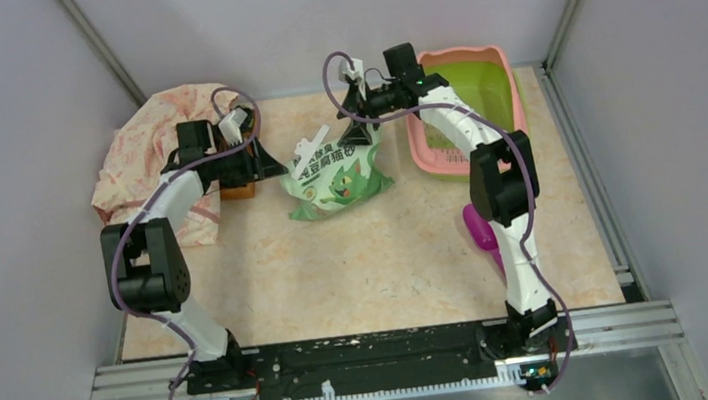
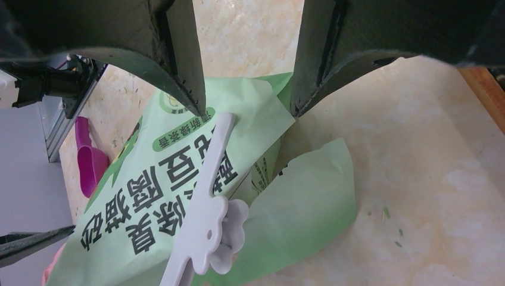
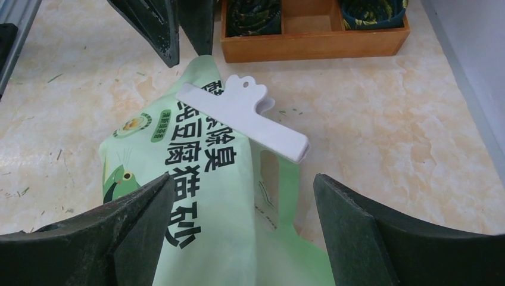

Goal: Fill the litter box with clean litter
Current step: Adjust the cat litter bag at the center of the board.

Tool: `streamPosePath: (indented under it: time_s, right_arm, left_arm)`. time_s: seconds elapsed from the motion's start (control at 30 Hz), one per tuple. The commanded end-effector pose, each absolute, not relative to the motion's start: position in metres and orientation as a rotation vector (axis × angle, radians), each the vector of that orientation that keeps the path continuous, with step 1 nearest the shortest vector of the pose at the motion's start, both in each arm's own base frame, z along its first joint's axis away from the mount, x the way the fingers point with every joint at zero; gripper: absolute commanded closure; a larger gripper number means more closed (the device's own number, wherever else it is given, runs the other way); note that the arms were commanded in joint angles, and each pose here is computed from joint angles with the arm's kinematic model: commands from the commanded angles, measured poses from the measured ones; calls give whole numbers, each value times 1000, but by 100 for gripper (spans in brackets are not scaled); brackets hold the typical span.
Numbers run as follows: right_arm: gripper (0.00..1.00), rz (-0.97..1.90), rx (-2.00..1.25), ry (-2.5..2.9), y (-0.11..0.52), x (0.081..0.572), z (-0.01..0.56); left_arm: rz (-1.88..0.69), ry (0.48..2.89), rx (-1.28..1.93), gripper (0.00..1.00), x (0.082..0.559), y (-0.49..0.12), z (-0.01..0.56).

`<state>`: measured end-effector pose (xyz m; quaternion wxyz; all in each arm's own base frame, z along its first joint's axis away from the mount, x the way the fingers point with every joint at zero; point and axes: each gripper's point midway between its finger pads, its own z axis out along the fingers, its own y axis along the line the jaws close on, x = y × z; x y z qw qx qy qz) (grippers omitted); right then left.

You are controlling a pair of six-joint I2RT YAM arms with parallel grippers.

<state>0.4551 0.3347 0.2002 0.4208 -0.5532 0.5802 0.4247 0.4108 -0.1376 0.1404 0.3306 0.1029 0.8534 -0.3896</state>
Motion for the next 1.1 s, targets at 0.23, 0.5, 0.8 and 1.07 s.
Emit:
streamPosePath:
  time_s: [0.23, 0.5, 0.8, 1.07]
  right_arm:
    - [14, 1039, -1409, 1320, 332, 448, 244]
    - [14, 1052, -1407, 1318, 333, 447, 242]
    - [14, 1061, -1404, 1319, 333, 447, 241]
    - [14, 1067, -1405, 1323, 333, 446, 239]
  left_arm:
    - [-937, 2138, 347, 44, 433, -115, 147]
    - [-1069, 2006, 433, 44, 427, -124, 161]
    - [-1129, 2012, 428, 45, 426, -128, 148]
    - [-1138, 2038, 407, 45, 426, -131, 138]
